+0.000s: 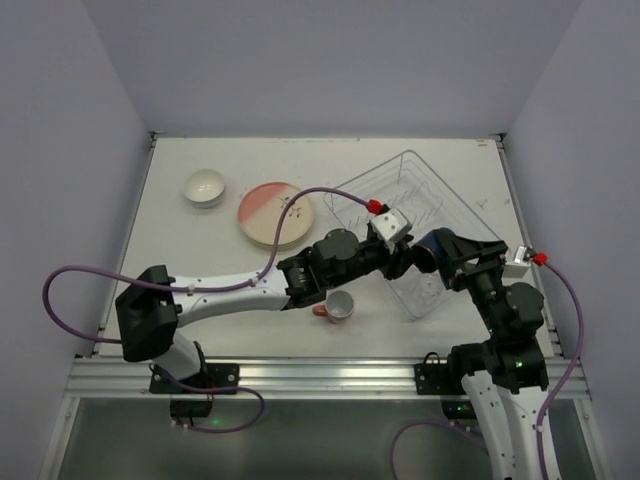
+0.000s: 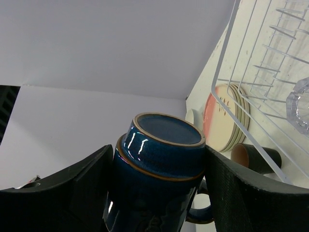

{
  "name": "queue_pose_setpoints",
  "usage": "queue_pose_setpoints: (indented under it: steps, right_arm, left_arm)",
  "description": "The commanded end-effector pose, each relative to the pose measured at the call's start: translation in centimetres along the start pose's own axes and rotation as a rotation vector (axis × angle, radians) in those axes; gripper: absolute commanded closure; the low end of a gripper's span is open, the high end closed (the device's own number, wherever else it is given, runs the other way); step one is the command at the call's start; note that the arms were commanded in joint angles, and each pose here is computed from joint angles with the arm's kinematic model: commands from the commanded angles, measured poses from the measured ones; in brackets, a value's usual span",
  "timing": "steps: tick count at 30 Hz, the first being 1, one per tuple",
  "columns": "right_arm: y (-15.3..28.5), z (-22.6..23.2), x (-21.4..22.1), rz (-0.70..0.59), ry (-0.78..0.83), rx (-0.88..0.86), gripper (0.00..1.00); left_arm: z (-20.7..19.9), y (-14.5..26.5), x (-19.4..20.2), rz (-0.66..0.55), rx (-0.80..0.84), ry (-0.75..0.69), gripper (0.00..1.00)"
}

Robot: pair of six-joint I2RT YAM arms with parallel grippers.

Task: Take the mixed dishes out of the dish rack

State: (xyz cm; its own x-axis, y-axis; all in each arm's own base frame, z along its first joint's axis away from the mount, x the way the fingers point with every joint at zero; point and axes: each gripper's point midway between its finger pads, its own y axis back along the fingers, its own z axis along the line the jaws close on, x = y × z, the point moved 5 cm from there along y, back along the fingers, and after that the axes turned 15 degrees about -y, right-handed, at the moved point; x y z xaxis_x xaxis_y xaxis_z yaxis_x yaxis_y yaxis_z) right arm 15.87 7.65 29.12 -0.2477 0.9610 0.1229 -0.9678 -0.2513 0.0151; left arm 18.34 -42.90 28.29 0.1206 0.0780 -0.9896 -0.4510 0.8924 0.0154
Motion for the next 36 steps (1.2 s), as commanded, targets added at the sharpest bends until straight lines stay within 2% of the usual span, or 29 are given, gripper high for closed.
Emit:
queue_pose_setpoints:
  steps: [1, 4, 5, 7, 8, 12, 14, 17, 22, 26, 28, 29, 31, 32, 35, 36]
  right_arm:
    - [0.3, 2.0, 0.6, 0.034, -0.016, -0.098, 1.00]
    - [0.1, 1.4, 0.4, 0.030, -0.020, -0.092, 1.00]
    - [0.0, 1.4, 0.4, 0.030, -0.019, -0.089, 1.00]
    - [-0.1, 1.2, 0.3, 0.026, -0.015, -0.084, 1.00]
    - [0.0, 1.3, 0.3, 0.025, -0.014, -0.085, 1.00]
    - [0.0, 1.1, 0.1, 0.005, 0.011, -0.085, 1.00]
    - [-0.1, 0.7, -0.2, -0.014, 0.049, -0.082, 0.54]
    - [-0.5, 0.2, -0.9, -0.057, 0.140, -0.061, 0.01]
    - [-1.4, -0.5, -2.4, -0.136, 0.304, 0.046, 0.01]
    - [-1.8, -0.5, -3.4, -0.183, 0.438, 0.086, 0.01]
    - [-1.7, 0.5, -3.5, -0.193, 0.510, 0.074, 0.01]
    - [-1.9, 0.4, -3.8, -0.187, 0.586, 0.098, 0.01]
    - [-1.8, 1.3, -3.7, -0.167, 0.662, 0.118, 0.01]
    - [-1.8, 1.3, -3.8, -0.152, 0.729, 0.134, 0.01]
    - [-2.1, 1.2, -3.5, -0.078, 0.824, 0.174, 0.01]
    - [-2.3, 0.9, -3.3, -0.046, 0.837, 0.186, 0.01]
  left_arm:
    - [0.6, -1.3, -3.1, -0.099, -0.073, -0.023, 0.56]
    - [0.1, -2.0, -3.5, -0.115, -0.068, -0.023, 0.64]
    - [0.0, -2.3, -3.4, -0.120, -0.069, -0.023, 0.73]
    - [-0.2, -2.4, -3.7, -0.127, -0.071, -0.016, 0.82]
    - [-0.3, -2.5, -3.7, -0.131, -0.069, -0.016, 1.00]
    - [-0.3, -2.0, -3.9, -0.130, -0.101, -0.005, 1.00]
    - [0.2, -1.4, -3.8, -0.105, -0.141, 0.013, 1.00]
    - [1.3, 0.0, -3.7, -0.046, -0.218, 0.037, 1.00]
    - [3.2, 3.7, -2.3, 0.125, -0.358, 0.069, 1.00]
    - [4.7, 9.7, -1.9, 0.283, -0.446, 0.089, 1.00]
    - [5.5, 12.1, -3.1, 0.322, -0.517, 0.165, 1.00]
    - [5.7, 14.1, -1.7, 0.438, -0.535, 0.152, 1.00]
    - [5.6, 15.8, -1.3, 0.508, -0.526, 0.238, 1.00]
    - [6.1, 17.8, -0.2, 0.588, -0.535, 0.254, 1.00]
    - [6.3, 20.4, 2.9, 0.720, -0.467, 0.362, 1.00]
    - [5.8, 20.8, 3.7, 0.751, -0.394, 0.399, 1.00]
